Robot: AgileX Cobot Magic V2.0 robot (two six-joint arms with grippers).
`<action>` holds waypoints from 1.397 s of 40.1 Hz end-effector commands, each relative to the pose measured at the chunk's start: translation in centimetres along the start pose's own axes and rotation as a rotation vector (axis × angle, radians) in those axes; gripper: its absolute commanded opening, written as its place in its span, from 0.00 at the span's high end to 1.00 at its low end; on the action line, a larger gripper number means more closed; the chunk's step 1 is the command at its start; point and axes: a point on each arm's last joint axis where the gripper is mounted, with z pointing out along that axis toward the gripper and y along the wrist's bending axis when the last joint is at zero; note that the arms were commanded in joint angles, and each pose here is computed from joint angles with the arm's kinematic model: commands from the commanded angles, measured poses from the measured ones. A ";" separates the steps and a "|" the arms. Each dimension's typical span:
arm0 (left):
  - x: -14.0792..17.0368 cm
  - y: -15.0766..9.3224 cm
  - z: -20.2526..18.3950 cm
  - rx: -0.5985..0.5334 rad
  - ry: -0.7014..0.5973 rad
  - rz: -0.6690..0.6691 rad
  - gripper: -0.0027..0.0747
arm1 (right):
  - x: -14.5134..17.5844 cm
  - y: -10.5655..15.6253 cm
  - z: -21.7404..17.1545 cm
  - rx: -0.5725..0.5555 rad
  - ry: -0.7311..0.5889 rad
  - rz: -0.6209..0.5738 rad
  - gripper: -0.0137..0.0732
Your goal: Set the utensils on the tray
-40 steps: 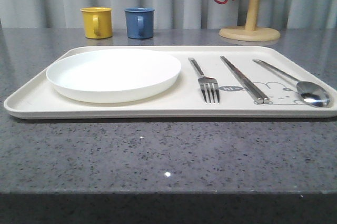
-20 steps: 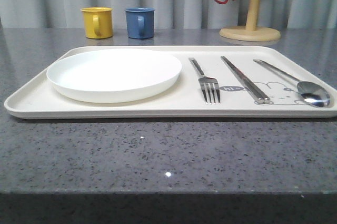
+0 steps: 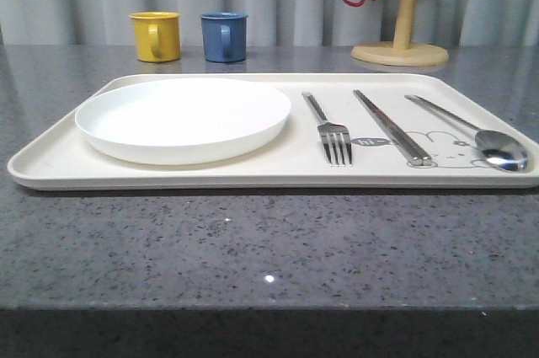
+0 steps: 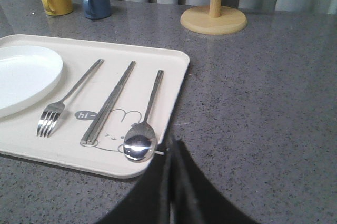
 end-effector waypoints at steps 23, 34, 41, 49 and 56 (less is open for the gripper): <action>8.4 -0.2 0.9 -0.149 -0.101 -0.027 0.99 | -1.5 0.1 -0.2 -0.009 -0.101 -0.027 0.92; 8.4 -0.2 0.9 -0.150 -0.106 -0.027 0.99 | -1.5 0.1 -0.2 -0.009 -0.101 -0.027 0.92; 8.4 -0.2 0.9 -0.150 -0.106 -0.027 0.99 | -1.5 0.1 -0.2 -0.009 -0.101 -0.027 0.92; 8.4 -0.2 0.9 -0.150 -0.106 -0.027 0.99 | -1.5 0.1 -0.2 -0.009 -0.101 -0.027 0.92; 8.4 -0.2 0.9 -0.150 -0.106 -0.027 0.99 | -1.5 0.1 -0.2 -0.009 -0.101 -0.027 0.92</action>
